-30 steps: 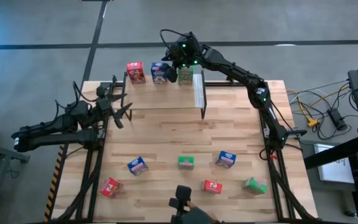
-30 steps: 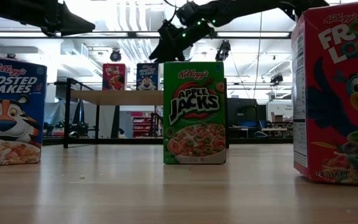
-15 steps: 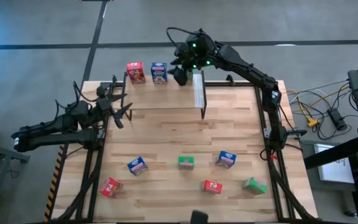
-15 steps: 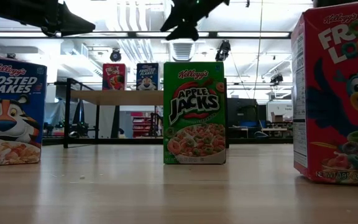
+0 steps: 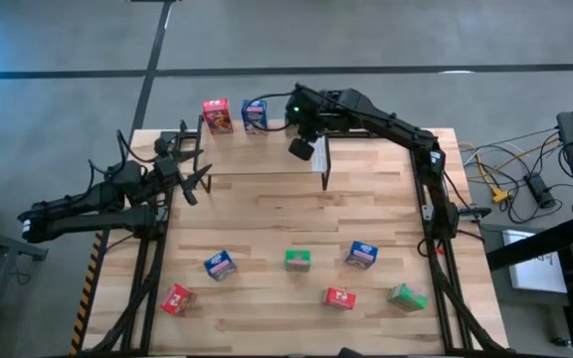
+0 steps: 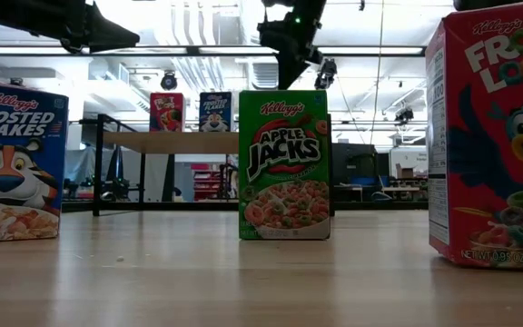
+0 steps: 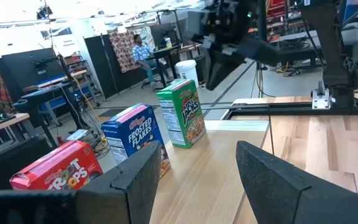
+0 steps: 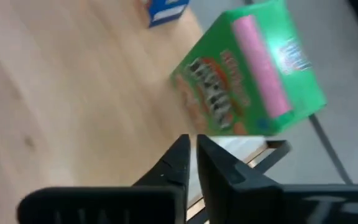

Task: Stack cereal on shelf
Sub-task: Adjust the green cereal box

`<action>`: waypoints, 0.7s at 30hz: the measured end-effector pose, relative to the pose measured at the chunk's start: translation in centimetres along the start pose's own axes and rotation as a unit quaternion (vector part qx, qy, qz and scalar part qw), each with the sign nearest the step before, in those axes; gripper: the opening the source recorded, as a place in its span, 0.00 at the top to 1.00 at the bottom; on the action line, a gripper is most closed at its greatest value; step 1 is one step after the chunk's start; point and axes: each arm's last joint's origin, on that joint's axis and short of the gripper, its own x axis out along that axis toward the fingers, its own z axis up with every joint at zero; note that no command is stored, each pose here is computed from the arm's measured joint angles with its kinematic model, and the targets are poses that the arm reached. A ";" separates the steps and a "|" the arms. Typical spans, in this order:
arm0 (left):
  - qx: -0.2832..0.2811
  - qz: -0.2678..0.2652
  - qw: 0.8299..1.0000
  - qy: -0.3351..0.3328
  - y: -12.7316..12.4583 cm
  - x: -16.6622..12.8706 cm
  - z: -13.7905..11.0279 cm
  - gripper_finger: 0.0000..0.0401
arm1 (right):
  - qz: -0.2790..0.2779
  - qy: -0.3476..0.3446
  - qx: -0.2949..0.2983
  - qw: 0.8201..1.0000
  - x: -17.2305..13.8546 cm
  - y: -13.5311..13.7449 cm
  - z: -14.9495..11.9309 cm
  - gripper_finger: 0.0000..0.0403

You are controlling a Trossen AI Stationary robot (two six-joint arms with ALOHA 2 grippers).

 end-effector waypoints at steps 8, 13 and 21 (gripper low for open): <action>0.000 0.000 1.000 0.000 0.0 0.0 0.0 0.52 | -0.044 0.001 0.011 0.999 0.9 -1.2 0.0 0.97; 0.000 0.000 1.000 0.000 0.0 0.0 0.0 0.52 | -0.050 0.003 0.017 0.999 1.6 -2.0 -0.1 0.97; 0.000 0.000 1.000 0.000 0.0 0.0 0.0 0.52 | -0.052 0.007 0.016 0.998 2.0 -2.3 -0.2 0.97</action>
